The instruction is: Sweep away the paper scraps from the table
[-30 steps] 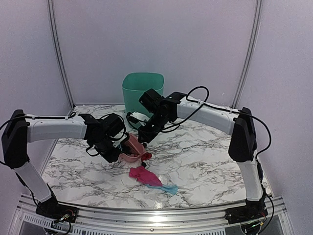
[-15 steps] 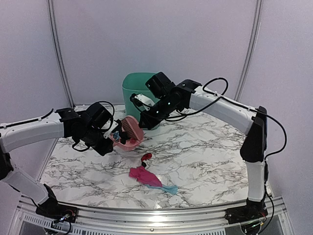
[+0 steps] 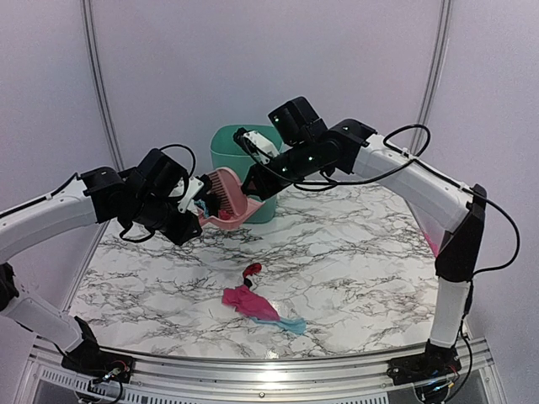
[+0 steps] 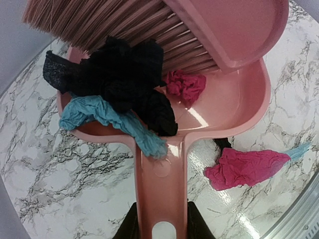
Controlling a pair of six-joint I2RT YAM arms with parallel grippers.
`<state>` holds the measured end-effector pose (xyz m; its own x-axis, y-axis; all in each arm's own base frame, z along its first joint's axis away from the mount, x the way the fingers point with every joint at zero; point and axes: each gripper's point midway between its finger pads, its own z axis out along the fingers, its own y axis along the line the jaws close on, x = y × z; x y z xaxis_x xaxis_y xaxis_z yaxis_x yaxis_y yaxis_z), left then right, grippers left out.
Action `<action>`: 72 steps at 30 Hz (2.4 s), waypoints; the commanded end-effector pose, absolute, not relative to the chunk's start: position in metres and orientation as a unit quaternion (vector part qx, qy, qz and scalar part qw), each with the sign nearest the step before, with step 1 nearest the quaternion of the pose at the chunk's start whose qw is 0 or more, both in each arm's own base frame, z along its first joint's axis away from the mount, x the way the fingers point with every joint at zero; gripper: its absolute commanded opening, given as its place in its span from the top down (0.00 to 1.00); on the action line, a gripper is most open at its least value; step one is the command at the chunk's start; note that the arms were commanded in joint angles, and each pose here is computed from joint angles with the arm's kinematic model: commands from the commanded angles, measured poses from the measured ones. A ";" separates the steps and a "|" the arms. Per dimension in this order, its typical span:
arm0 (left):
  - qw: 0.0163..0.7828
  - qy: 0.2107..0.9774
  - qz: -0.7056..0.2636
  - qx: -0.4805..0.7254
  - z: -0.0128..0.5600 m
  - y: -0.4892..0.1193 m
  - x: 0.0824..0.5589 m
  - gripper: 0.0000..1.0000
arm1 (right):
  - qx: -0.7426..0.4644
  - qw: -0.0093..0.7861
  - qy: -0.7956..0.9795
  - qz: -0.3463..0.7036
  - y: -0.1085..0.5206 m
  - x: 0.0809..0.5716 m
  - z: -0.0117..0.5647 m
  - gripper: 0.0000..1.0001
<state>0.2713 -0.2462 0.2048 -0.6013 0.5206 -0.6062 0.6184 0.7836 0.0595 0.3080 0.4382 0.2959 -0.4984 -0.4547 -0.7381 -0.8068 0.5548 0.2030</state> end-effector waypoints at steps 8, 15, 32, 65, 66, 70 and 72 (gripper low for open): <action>0.395 0.856 -0.105 0.317 0.275 -0.266 0.292 1.00 | -0.337 0.402 0.811 0.259 0.422 0.323 0.351 1.00; 0.420 0.839 -0.114 0.327 0.304 -0.283 0.305 1.00 | -0.319 0.440 0.799 0.257 0.419 0.330 0.375 1.00; 0.458 0.820 -0.125 0.320 0.339 -0.324 0.372 1.00 | -0.216 0.519 0.805 0.190 0.367 0.404 0.400 1.00; 0.402 0.858 -0.264 0.181 0.316 -0.335 0.456 1.00 | -0.179 0.594 0.755 0.213 0.368 0.458 0.435 1.00; 0.400 0.858 -0.269 0.176 0.315 -0.336 0.457 1.00 | -0.178 0.593 0.755 0.213 0.367 0.457 0.436 1.00; 0.389 0.857 -0.298 0.160 0.315 -0.341 0.458 1.00 | -0.168 0.590 0.758 0.220 0.364 0.454 0.439 1.00; 0.384 0.855 -0.314 0.149 0.317 -0.344 0.460 1.00 | -0.165 0.590 0.756 0.231 0.365 0.452 0.441 1.00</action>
<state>0.4487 -0.3368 0.3038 -0.6507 0.1075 -0.7517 0.5136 0.7914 -0.3315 0.4571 0.3723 0.4082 -0.2853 -0.0612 -0.9565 -0.5200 0.8482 0.1009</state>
